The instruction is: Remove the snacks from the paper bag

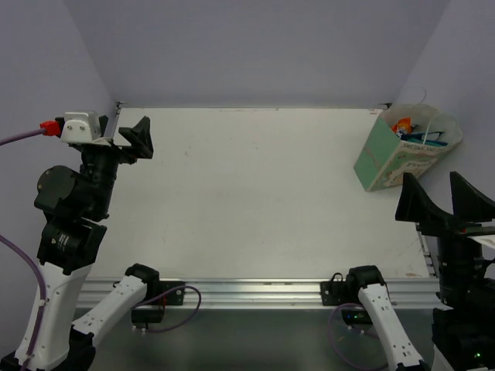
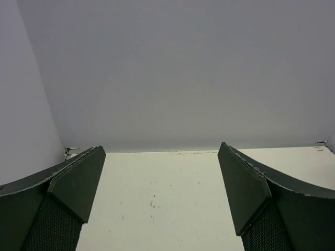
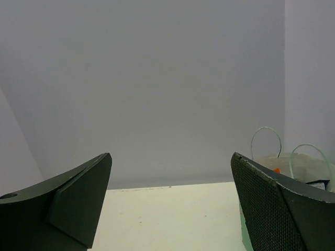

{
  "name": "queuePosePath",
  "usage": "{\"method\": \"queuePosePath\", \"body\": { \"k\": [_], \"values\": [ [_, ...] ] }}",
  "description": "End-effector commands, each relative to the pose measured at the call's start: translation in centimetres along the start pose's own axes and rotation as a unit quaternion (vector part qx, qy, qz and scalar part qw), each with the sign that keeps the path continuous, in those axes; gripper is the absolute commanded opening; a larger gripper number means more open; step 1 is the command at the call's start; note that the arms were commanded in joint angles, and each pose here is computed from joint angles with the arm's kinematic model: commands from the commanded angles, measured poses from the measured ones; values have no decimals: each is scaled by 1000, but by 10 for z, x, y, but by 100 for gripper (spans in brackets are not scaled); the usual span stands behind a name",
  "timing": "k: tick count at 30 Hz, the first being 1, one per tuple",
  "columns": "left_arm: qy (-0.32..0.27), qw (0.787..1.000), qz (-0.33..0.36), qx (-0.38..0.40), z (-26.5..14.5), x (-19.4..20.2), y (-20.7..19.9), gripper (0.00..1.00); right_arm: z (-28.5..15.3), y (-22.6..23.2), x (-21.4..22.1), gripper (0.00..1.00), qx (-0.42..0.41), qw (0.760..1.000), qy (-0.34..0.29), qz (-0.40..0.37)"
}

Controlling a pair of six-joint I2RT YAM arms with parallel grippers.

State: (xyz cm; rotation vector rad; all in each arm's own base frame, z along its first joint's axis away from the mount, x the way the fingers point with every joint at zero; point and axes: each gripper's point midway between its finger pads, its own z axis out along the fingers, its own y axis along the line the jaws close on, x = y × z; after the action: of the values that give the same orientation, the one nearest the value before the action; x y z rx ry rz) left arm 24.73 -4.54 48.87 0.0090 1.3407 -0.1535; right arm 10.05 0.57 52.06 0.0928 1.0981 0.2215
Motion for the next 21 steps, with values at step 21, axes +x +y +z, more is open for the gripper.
{"method": "queuePosePath", "body": {
  "k": [21],
  "values": [
    [131,988,-58,65,18,77,-38,100,161,-118,239,99,402,859,304,88]
  ]
}}
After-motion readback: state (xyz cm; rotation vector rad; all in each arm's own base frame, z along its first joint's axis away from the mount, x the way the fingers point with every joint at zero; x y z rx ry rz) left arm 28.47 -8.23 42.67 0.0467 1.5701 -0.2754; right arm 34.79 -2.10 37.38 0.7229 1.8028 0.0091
